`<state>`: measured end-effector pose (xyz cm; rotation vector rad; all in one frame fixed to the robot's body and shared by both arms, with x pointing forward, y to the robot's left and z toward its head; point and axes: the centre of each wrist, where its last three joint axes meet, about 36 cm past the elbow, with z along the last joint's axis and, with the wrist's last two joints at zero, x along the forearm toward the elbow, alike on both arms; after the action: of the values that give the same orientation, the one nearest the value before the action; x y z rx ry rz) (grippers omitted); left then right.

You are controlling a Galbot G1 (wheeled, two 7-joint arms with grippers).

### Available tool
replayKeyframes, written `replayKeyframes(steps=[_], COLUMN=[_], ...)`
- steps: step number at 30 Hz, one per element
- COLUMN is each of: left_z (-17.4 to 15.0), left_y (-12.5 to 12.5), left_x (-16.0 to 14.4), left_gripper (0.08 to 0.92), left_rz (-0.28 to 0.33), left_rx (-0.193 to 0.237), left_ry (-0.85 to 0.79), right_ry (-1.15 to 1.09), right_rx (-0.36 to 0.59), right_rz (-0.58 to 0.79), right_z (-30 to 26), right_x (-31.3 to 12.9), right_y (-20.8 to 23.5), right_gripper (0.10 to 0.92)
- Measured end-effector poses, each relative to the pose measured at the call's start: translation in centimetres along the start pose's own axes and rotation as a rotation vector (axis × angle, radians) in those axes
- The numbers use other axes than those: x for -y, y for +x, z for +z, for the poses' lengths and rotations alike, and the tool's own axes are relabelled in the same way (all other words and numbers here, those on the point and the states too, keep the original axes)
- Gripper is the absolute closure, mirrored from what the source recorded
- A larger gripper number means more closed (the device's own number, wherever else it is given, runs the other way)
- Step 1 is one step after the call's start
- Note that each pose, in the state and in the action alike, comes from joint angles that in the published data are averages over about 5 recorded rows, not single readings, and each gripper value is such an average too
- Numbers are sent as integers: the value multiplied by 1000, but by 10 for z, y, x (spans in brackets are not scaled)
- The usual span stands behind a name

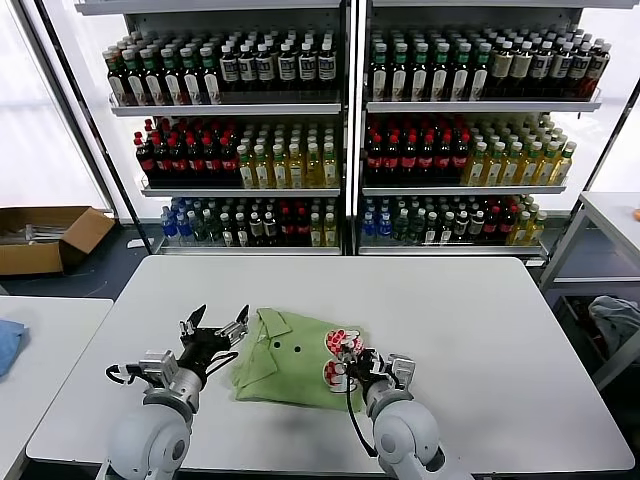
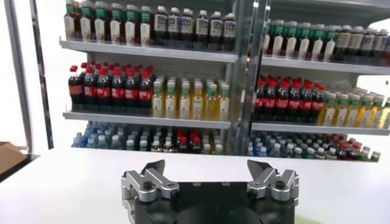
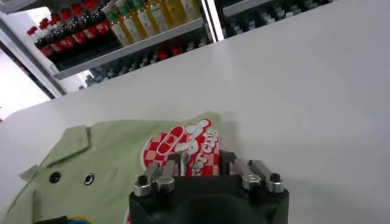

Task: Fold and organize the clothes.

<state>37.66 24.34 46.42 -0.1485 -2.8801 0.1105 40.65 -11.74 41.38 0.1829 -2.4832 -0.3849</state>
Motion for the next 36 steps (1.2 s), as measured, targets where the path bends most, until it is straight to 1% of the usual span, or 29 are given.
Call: replayKeyframes(steps=[9, 11, 14, 20, 26, 29, 33, 36], left_z=[0, -1, -1, -1, -1, 1, 3, 5], left_y=[2, 3, 5, 8, 9, 10, 11, 12], left_x=[0, 0, 1, 5, 11, 14, 16, 19], left_gripper=[177, 177, 177, 177, 177, 177, 177, 177], left_rz=[-18, -19, -21, -13, -5, -2, 3, 8], left_rx=[-1, 0, 1, 0, -1, -6, -16, -23], left_ry=[11, 13, 16, 22, 31, 37, 45, 49], right_ry=[35, 52, 86, 195, 314, 367, 423, 454], right_rx=[0, 6, 23, 62, 89, 94, 108, 132], right_rz=[16, 18, 23, 51, 109, 142, 178, 192], right_z=[3, 2, -3, -21, -45, -52, -57, -60], right_x=[5, 8, 15, 45, 83, 99, 115, 119], right_y=[0, 2, 7, 10, -1, -8, -11, -6], right_gripper=[833, 872, 897, 897, 889, 837, 725, 639])
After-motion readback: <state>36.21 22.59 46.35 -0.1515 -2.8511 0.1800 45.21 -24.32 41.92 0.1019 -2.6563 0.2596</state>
